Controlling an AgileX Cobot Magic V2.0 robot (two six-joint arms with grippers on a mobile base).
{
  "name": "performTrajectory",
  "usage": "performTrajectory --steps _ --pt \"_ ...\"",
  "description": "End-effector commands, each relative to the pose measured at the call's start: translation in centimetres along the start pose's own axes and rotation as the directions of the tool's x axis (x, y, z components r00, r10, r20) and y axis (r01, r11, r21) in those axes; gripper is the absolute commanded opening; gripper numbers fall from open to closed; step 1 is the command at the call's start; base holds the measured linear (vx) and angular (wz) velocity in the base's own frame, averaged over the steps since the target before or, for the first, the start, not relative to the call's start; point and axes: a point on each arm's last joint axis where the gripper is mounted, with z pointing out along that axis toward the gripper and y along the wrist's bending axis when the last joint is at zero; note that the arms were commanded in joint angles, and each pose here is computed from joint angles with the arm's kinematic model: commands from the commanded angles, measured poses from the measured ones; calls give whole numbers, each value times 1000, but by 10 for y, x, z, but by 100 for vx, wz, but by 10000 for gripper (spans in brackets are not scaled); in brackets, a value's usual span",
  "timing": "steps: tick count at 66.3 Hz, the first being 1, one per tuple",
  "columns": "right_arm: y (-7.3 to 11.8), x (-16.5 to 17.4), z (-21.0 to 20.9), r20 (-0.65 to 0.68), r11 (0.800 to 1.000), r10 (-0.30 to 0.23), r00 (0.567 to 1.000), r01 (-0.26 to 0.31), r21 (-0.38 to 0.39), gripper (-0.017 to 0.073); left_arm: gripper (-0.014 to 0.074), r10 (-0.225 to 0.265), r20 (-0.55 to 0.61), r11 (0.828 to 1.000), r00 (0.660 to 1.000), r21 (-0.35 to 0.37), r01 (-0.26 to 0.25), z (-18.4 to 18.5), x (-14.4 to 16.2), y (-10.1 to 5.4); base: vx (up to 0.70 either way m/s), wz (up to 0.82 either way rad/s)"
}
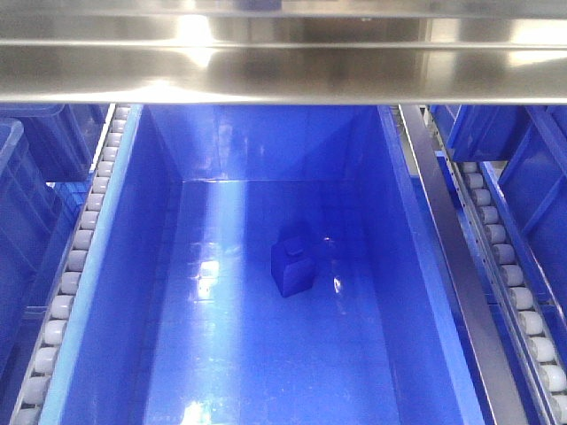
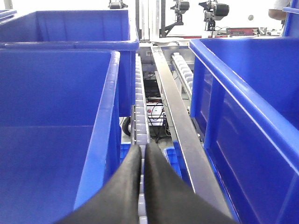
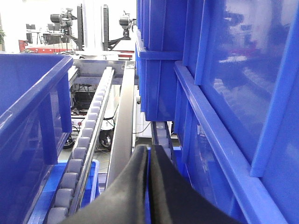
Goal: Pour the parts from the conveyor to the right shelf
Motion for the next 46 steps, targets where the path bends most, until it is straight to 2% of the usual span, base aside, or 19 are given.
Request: performTrajectory --steps 1,46 --pt "1 -5 -1 84 1000 -11 996 12 -5 -9 -6 -14 103 1000 995 10 13 -2 -14 -1 0 0" --pt "1 -5 -1 79 1000 -11 997 11 -5 -9 -6 -14 103 1000 995 10 13 -2 -14 -1 0 0"
